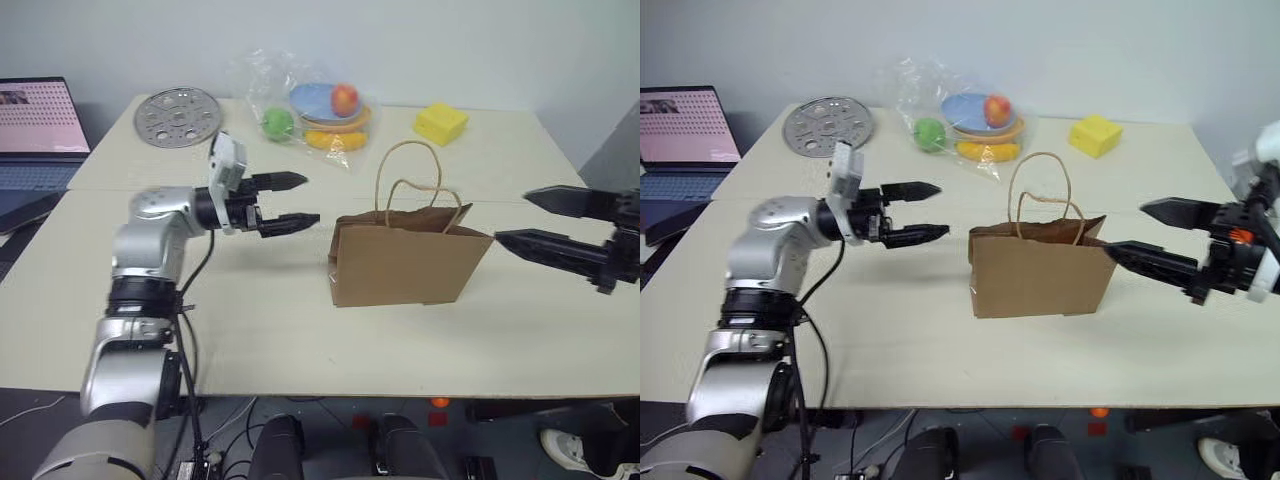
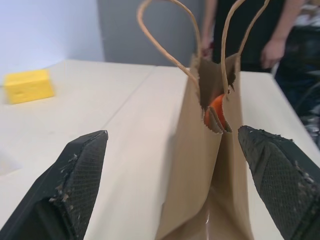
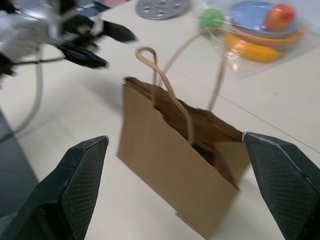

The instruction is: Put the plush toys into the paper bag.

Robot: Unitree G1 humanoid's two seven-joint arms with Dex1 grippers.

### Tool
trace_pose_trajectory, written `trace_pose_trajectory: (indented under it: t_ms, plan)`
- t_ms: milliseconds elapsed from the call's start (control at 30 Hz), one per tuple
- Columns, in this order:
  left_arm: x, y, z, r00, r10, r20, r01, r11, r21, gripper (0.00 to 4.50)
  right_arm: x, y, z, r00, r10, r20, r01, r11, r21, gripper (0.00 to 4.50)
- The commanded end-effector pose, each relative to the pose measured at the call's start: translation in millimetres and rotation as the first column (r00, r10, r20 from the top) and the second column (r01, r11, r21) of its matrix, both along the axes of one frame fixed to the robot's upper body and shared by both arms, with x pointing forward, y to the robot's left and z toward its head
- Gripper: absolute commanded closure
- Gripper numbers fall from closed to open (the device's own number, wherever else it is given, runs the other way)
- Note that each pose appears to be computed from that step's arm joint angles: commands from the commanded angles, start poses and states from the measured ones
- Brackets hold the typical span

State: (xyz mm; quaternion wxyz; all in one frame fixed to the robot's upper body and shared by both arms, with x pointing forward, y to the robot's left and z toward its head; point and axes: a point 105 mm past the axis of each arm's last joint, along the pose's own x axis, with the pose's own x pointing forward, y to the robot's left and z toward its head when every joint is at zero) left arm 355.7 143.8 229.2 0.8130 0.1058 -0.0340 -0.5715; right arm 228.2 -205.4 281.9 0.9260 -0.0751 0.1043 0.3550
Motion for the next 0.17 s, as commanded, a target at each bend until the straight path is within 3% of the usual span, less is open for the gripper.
trace_pose_trajectory:
  t_ms: [33,167]
  plan:
    - [-7.5,11.1,9.9,0.994,0.096,0.051,-0.099,0.992,0.080,0.05,2.6,-36.8,-0.1,0.990,-0.130,0.045,0.130,0.991,-0.007,0.00]
    - [-13.8,12.3,6.9,0.988,0.119,0.095,-0.128,0.987,0.100,0.05,12.7,-62.1,-25.1,0.981,-0.191,0.024,0.191,0.981,-0.001,0.00]
